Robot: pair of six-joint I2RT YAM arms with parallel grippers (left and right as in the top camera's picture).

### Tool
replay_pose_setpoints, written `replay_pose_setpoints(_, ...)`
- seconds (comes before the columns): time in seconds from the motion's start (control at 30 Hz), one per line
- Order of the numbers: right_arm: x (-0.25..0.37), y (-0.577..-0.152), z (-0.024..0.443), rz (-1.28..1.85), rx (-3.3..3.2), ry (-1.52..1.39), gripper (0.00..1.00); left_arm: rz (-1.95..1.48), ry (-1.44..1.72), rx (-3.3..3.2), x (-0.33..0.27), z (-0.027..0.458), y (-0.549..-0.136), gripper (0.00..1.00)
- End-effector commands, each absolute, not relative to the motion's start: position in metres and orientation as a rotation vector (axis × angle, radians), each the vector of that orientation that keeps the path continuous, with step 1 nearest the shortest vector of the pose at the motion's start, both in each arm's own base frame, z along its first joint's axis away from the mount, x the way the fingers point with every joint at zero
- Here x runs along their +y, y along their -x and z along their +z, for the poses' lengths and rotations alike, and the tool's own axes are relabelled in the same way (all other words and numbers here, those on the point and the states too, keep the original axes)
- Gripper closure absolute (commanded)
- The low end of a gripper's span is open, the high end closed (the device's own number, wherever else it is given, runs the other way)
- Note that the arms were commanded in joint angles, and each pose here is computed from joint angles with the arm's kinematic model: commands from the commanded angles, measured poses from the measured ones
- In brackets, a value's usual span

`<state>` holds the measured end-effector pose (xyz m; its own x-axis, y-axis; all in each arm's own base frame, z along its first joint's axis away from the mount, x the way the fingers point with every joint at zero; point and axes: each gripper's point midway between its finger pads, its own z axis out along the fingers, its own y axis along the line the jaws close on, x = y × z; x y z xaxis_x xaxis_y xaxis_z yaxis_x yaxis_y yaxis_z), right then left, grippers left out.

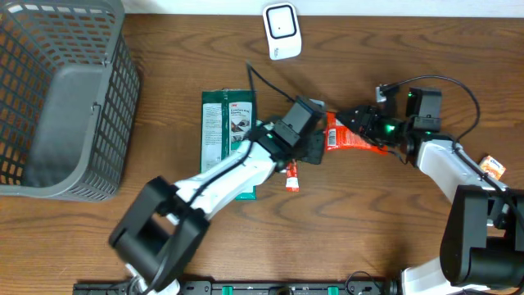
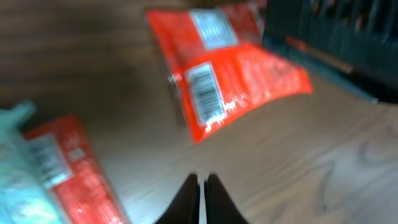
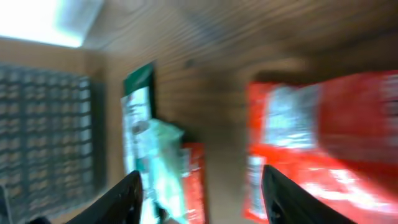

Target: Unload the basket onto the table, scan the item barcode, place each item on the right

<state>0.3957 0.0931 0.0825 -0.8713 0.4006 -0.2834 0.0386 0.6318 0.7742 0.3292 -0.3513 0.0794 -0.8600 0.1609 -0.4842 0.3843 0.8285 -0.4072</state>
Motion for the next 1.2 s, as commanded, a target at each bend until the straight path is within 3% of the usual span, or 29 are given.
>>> replay_pose_setpoints(0.0, 0.075, -0.417, 0.094, 0.922, 2.394, -0.225, 0.36, -0.776, -0.367, 2.595, -0.373, 0.057, -0.327, 0.92)
replay_pose_setpoints(0.17, 0.054, -0.423, 0.088, 0.719, 2.435, -0.203, 0.31, -0.806, -0.32, 2.578, -0.384, 0.036, -0.336, 0.92)
replay_pose_setpoints(0.43, 0.046, -0.393, 0.043, 0.636, 2.615, -0.217, 0.59, -0.576, -0.268, 2.633, -0.357, 0.006, -0.343, 0.92)
replay_pose_setpoints(0.77, 0.054, -0.339, 0.009, 0.661, 2.834, -0.264, 0.71, -0.513, -0.308, 2.646, -0.345, 0.001, -0.344, 0.92)
replay_pose_setpoints(1.03, 0.085, -0.286, 0.004, 0.713, 3.051, -0.212, 0.7, -0.445, -0.295, 2.706, -0.321, -0.002, -0.345, 0.92)
replay_pose_setpoints(1.17, 0.104, -0.281, 0.029, 0.752, 3.042, -0.07, 0.65, -0.432, -0.337, 2.721, -0.311, 0.009, -0.342, 0.92)
